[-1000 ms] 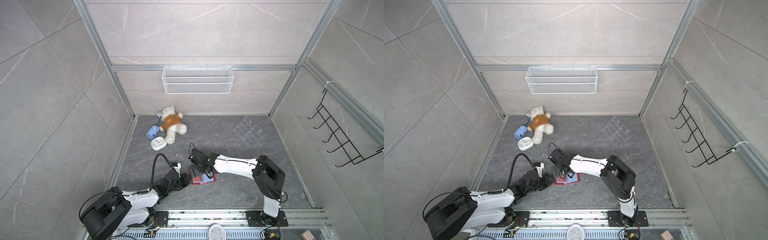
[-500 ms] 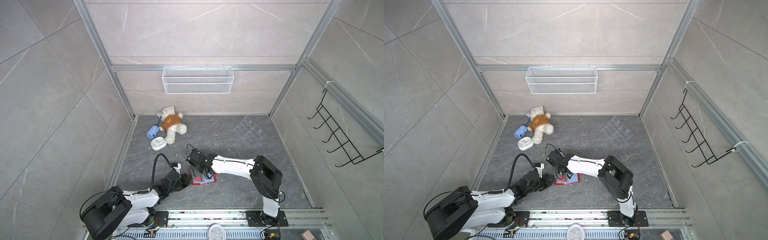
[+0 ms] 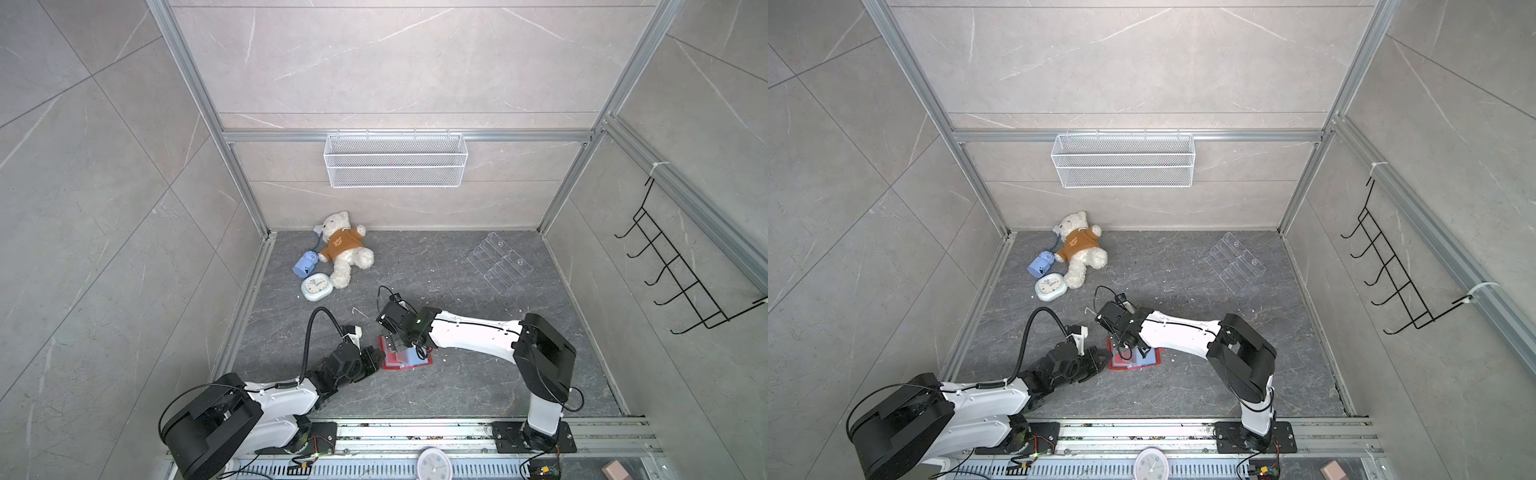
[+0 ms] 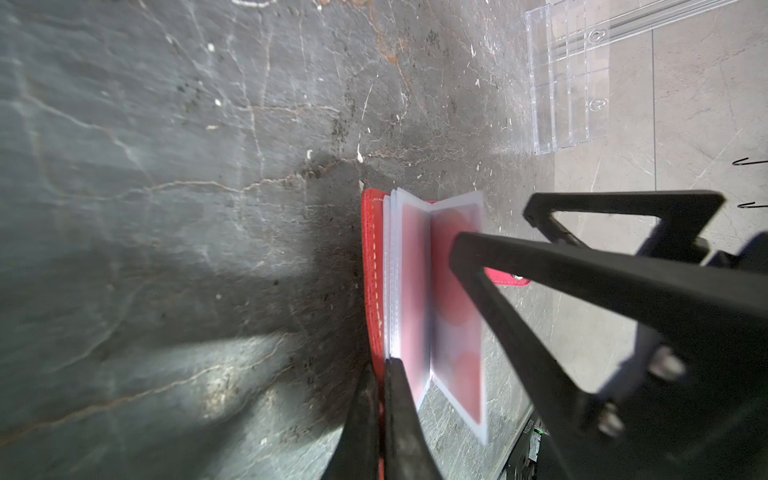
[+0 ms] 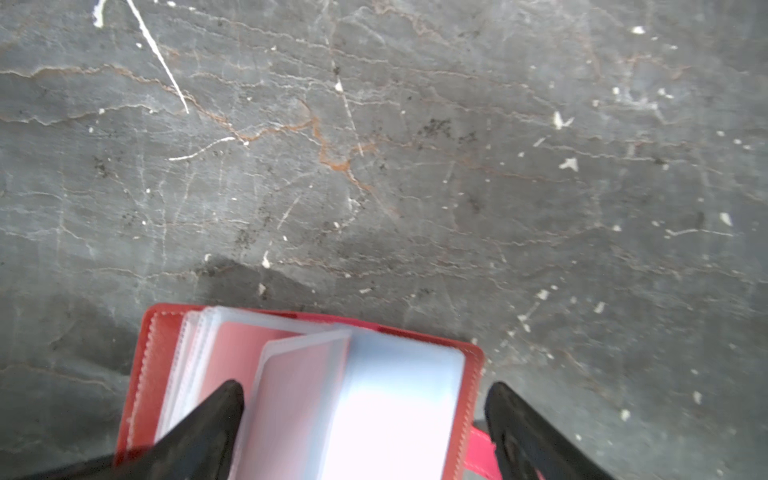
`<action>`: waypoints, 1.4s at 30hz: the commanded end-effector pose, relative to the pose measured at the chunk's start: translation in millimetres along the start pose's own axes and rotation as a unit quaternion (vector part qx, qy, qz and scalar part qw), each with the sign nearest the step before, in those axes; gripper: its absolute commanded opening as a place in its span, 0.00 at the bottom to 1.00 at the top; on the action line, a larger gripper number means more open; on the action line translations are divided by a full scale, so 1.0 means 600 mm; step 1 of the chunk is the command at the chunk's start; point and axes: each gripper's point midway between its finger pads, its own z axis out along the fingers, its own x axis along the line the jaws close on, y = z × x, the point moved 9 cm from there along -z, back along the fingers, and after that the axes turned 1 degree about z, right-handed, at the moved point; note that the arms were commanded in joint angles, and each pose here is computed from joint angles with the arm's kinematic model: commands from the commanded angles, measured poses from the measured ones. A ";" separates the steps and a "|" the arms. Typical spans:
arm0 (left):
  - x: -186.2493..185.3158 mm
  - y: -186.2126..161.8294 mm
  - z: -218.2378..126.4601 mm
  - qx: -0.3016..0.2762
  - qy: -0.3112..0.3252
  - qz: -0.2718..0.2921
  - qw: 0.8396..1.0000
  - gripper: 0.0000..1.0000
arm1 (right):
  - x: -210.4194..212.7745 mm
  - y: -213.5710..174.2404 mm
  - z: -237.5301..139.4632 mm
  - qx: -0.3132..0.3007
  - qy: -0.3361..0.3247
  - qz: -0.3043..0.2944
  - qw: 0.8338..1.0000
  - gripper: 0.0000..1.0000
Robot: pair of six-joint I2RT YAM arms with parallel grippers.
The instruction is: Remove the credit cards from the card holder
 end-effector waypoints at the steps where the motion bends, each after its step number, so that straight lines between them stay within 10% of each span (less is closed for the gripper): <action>1: -0.017 0.011 0.000 -0.018 -0.012 0.004 1.000 0.00 | -0.044 -0.009 -0.026 -0.007 -0.030 0.016 0.999 0.95; 10: -0.019 0.014 -0.004 -0.015 0.009 0.017 1.000 0.02 | -0.173 -0.088 -0.049 0.000 0.001 0.095 0.995 1.00; 17: -0.028 0.024 -0.037 -0.026 0.047 0.004 0.999 0.56 | -0.222 -0.111 -0.115 -0.032 0.046 0.100 0.993 1.00; 28: -0.128 0.072 -0.146 -0.072 0.028 0.023 0.997 0.68 | -0.264 -0.045 -0.212 -0.065 0.158 0.127 0.977 0.97; 42: -0.173 0.056 -0.058 0.046 -0.082 -0.051 0.994 0.64 | -0.229 0.002 -0.134 -0.034 0.347 0.198 0.916 0.28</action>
